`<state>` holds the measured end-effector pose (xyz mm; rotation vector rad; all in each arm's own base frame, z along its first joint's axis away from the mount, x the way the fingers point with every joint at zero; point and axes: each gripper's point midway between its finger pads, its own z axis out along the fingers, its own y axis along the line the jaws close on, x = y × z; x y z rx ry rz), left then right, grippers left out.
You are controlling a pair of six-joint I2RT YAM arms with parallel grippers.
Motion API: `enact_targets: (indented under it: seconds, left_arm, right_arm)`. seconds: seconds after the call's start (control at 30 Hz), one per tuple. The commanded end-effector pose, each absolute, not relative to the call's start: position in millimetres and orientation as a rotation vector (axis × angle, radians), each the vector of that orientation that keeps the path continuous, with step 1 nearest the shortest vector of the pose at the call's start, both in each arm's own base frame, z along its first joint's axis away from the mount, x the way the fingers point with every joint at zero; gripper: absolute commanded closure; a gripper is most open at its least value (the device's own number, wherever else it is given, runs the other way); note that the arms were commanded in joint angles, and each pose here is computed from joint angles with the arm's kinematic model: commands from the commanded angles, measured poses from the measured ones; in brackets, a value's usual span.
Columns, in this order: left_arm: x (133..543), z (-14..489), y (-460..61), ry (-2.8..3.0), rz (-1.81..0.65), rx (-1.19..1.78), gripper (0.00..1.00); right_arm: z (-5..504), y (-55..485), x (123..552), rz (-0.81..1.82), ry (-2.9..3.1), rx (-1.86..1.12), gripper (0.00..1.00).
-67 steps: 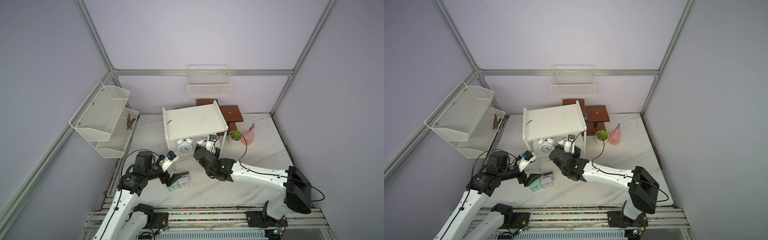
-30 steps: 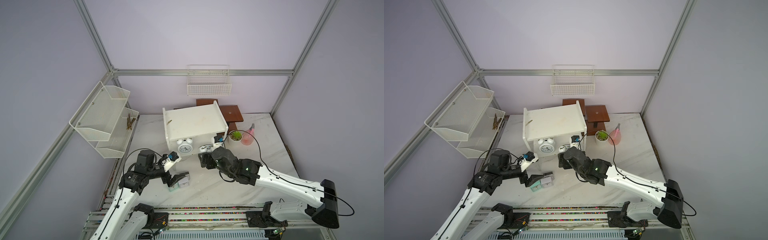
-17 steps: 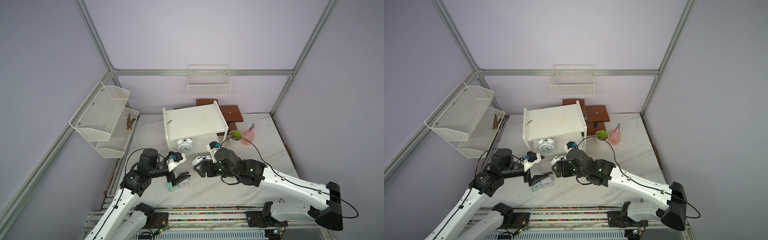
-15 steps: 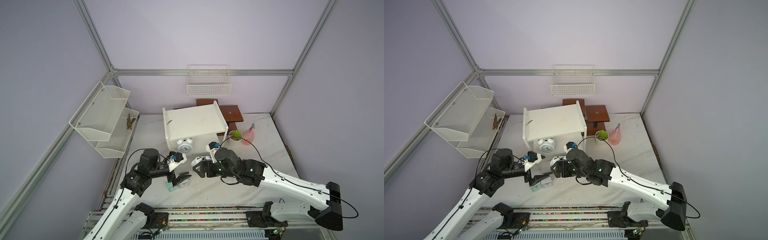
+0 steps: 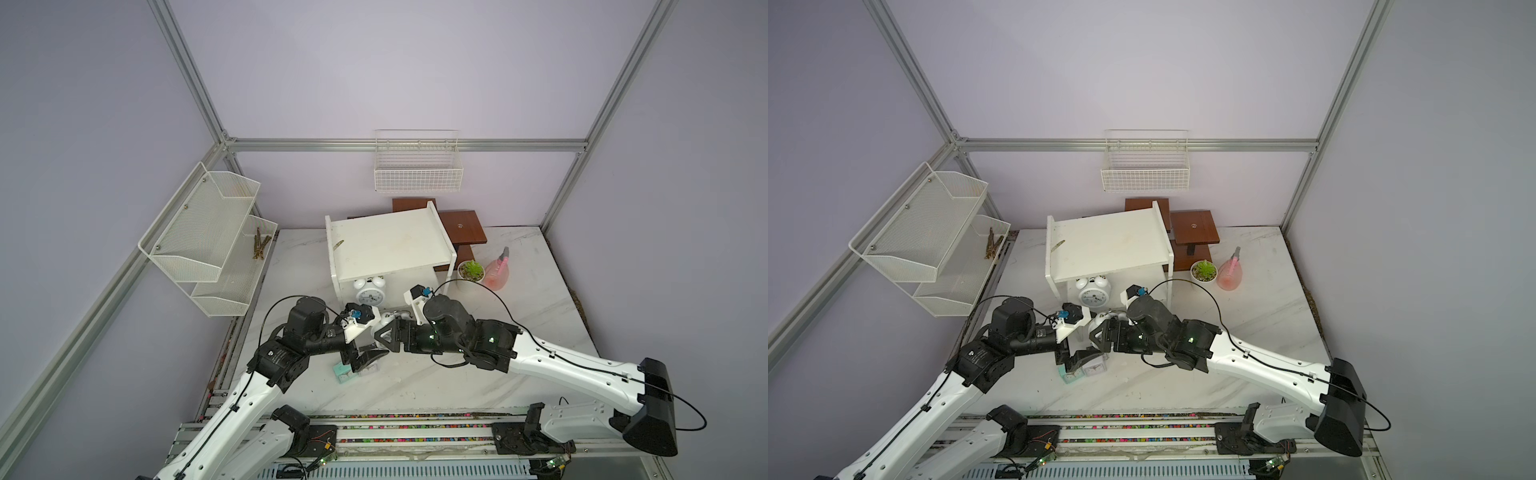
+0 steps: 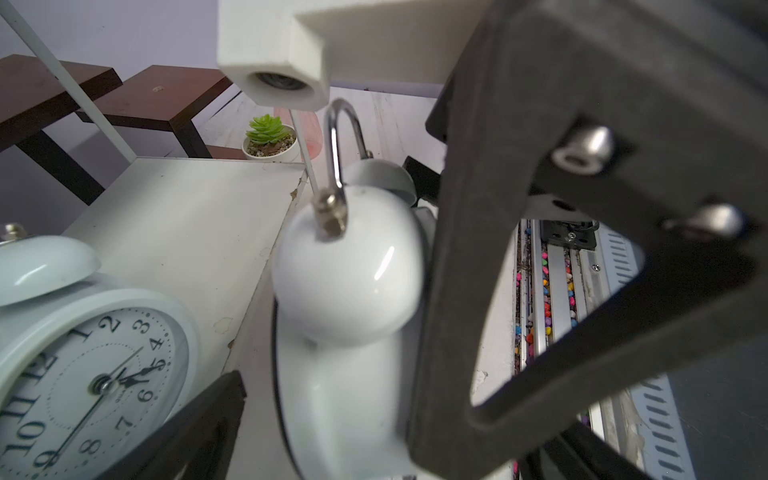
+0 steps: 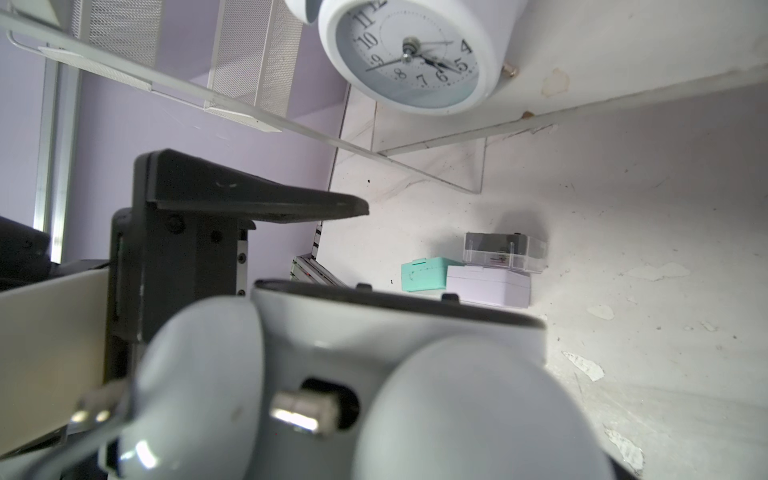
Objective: Place the alarm clocks on the shelf by style
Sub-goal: Place the alarm on the shelf.
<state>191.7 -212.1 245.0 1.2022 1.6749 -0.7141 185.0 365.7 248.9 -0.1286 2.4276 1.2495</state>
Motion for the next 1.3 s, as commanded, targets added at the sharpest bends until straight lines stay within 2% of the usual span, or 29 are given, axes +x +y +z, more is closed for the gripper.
enact_targets:
  seconds: [0.0, 0.27, 0.53, 0.7, 0.83, 0.97, 1.27]
  left_arm:
    - [195, 253, -216, 1.657, -0.723, 1.183, 0.06]
    - [194, 248, -219, 1.676, -0.747, 1.187, 0.28]
    - [191, 246, -219, 1.689, -0.769, 1.177, 0.51]
    - [193, 244, -218, 1.722, -0.775, 1.147, 0.58]
    - [200, 244, -217, 1.765, -0.772, 1.105, 0.67]
    - [208, 240, -217, 1.805, -0.759, 1.077, 0.71]
    - [213, 239, -216, 1.822, -0.748, 1.05, 0.72]
  right_arm:
    - [273, 370, 193, 1.327, 2.323, -0.093, 0.43]
    - [271, 364, 196, 1.318, 2.297, -0.053, 0.42]
    - [269, 355, 205, 1.308, 2.232, 0.023, 0.36]
    - [268, 347, 211, 1.315, 2.163, 0.111, 0.19]
    - [270, 347, 212, 1.329, 2.081, 0.168, 0.09]
    - [272, 351, 210, 1.328, 2.003, 0.216, 0.01]
    - [269, 344, 209, 1.247, 1.89, 0.386, 0.01]
